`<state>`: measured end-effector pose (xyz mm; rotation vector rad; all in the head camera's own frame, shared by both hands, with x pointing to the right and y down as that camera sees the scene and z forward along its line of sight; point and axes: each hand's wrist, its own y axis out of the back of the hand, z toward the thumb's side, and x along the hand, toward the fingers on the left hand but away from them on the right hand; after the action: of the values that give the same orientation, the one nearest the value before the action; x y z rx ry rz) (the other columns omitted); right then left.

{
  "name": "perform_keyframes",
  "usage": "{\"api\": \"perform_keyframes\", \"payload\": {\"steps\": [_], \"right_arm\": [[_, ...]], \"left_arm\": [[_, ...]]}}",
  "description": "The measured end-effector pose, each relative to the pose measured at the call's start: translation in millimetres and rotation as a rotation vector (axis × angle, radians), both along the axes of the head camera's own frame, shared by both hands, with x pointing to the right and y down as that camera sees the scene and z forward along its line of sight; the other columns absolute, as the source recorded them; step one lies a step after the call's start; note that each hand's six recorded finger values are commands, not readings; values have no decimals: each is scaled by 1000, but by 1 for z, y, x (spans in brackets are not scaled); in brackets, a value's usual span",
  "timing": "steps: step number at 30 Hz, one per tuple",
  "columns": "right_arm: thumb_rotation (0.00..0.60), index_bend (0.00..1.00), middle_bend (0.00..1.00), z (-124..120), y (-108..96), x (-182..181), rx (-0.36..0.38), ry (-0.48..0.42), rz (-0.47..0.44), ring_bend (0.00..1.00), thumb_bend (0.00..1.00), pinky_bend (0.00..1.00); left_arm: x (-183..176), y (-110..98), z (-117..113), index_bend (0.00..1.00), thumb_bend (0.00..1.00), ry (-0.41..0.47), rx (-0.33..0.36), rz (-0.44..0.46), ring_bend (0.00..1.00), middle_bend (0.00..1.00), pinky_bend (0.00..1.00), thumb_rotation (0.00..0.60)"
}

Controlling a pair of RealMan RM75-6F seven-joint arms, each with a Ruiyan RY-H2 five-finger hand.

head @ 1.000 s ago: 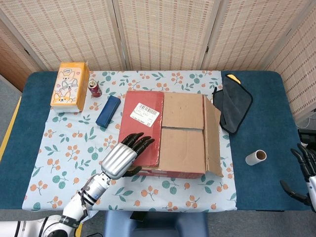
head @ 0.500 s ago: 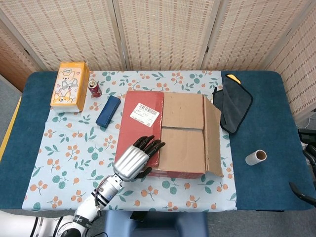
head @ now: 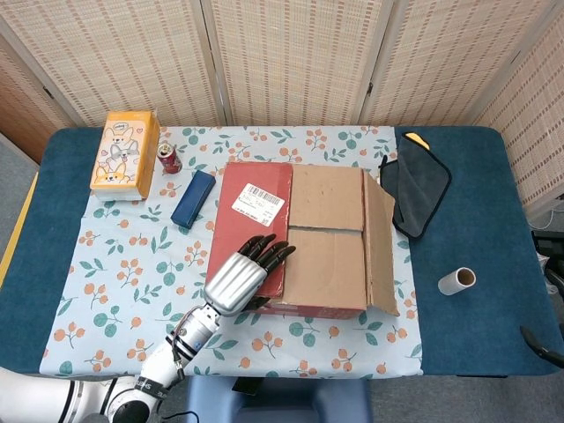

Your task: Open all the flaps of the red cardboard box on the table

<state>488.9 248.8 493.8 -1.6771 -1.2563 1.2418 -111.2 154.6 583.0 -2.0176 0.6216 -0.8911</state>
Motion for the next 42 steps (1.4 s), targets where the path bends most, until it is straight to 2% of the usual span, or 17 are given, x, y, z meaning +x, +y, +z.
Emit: {"api": "perform_keyframes", "payload": {"steps": [2,12,18,24,30,42], "right_arm": [[600,0,0,0,1,0,-3,0,2,0,337,0],[600,0,0,0,4,-1,-18,3,2,0,337,0],[600,0,0,4,2,-2,-29,11,-1,0,337,0],[600,0,0,5,3,-3,-37,10,-3,0,337,0],[600,0,0,6,5,-3,-48,10,0,0,336,0],[600,0,0,8,8,-5,-61,11,4,0,336,0]], "left_arm": [[0,-2,-2,5,381,0,21,-1,64,146,141,600],[-3,-11,-18,0,382,-16,224,-9,48,146,116,600],[-7,-11,-31,0,382,-26,304,-21,47,146,112,600],[-16,-14,-41,0,383,-42,343,-47,43,146,105,600],[-24,-17,-51,7,387,-37,381,-78,39,146,18,600],[-54,-24,-68,13,394,-65,440,-150,39,146,20,600]]}}
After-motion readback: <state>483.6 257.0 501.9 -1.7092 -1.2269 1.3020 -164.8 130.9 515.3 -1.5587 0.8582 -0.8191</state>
